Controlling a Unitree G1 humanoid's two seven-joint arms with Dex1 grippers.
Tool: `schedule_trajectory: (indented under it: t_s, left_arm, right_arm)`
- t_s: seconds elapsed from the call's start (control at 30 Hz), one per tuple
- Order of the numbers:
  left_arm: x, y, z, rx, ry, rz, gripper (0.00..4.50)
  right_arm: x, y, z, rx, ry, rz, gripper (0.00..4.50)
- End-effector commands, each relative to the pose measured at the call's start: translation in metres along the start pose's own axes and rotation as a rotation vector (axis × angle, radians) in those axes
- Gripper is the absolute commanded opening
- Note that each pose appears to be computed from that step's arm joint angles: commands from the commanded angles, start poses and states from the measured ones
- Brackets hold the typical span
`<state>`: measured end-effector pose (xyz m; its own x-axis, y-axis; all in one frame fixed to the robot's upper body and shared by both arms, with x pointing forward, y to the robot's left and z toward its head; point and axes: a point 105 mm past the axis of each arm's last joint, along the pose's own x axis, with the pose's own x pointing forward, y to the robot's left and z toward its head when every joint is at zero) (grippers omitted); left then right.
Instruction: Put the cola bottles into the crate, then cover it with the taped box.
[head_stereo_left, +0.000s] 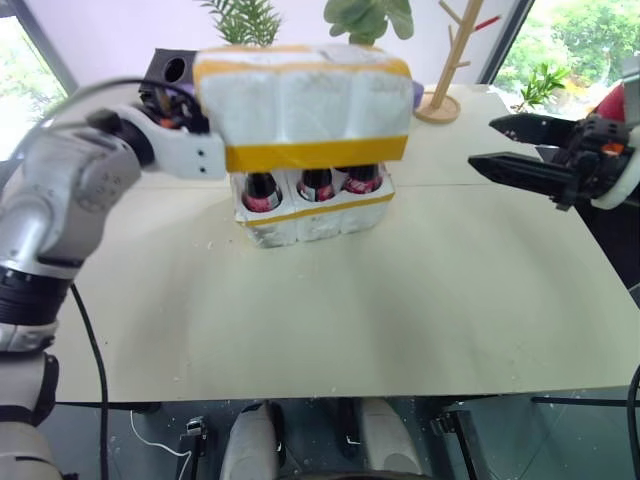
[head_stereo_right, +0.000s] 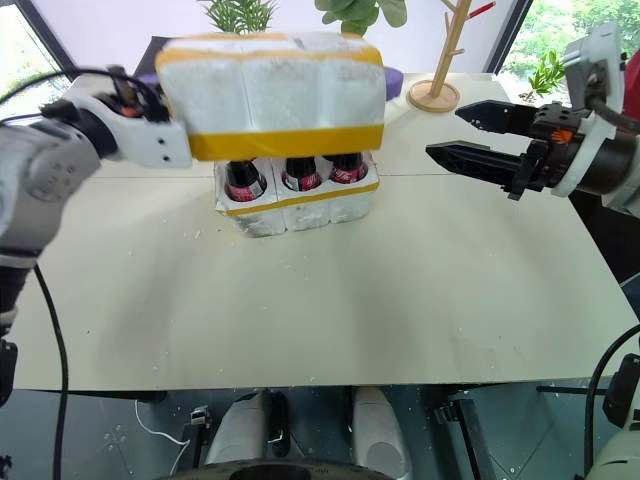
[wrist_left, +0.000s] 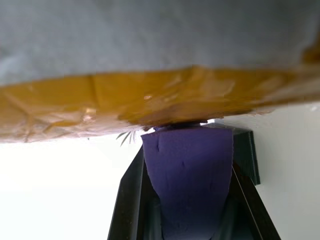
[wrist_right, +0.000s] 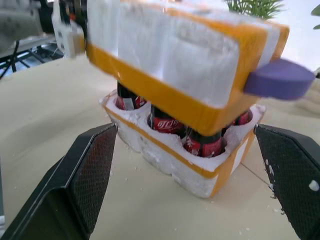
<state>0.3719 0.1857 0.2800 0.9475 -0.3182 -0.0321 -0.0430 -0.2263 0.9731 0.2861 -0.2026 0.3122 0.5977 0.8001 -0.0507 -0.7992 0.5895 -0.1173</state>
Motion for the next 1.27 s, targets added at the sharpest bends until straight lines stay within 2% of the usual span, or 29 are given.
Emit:
schedule_trajectory:
  t_s: [0.03, 0.1, 0.13, 0.3, 0.43, 0.5, 0.6, 0.73, 0.87, 1.0, 1.13, 1.27]
  left_arm:
    - [-0.003, 0.014, 0.009, 0.059, -0.013, 0.064, 0.27]
    - [-0.005, 0.003, 0.005, 0.086, 0.010, 0.016, 0.27]
    - [-0.006, -0.003, 0.005, 0.082, 0.010, -0.009, 1.31]
    - [-0.016, -0.038, 0.009, -0.001, -0.011, -0.157, 3.69]
    - [-0.032, -0.057, 0.010, -0.142, -0.017, -0.208, 3.69]
    - [-0.046, -0.069, 0.011, -0.293, -0.015, -0.240, 3.69]
    - [-0.068, -0.084, 0.008, -0.713, -0.004, -0.325, 3.69]
    - [-0.081, -0.055, -0.003, -1.257, -0.143, -0.312, 3.69]
    - [-0.099, -0.020, -0.020, -1.541, -0.311, -0.364, 3.69]
    - [-0.124, -0.004, -0.029, -1.658, -0.406, -0.515, 3.69]
    - [-0.141, 0.001, -0.036, -1.595, -0.392, -0.636, 3.69]
    - [-0.143, 0.003, -0.045, -1.556, -0.356, -0.647, 3.69]
  right_arm:
    - [-0.005, 0.000, 0.013, -0.034, -0.050, -0.019, 4.50]
    - [-0.004, -0.001, 0.012, -0.031, -0.053, -0.027, 4.50]
    - [-0.003, -0.001, 0.012, -0.030, -0.054, -0.027, 4.50]
    - [-0.003, -0.002, 0.007, -0.022, -0.045, -0.029, 4.50]
    - [-0.008, -0.007, -0.001, -0.004, -0.022, -0.045, 4.50]
    - [-0.013, -0.011, -0.007, 0.010, -0.005, -0.067, 4.50]
    - [-0.021, -0.018, -0.020, 0.029, 0.034, -0.093, 4.50]
    - [-0.027, -0.024, -0.029, 0.042, 0.062, -0.107, 4.50]
    - [-0.026, -0.029, -0.035, 0.038, 0.088, -0.100, 4.50]
    - [-0.023, -0.030, -0.037, 0.022, 0.123, -0.060, 4.50]
    - [-0.019, -0.021, -0.034, 0.002, 0.148, 0.021, 4.50]
    - [-0.016, -0.020, -0.034, -0.004, 0.153, 0.039, 4.50]
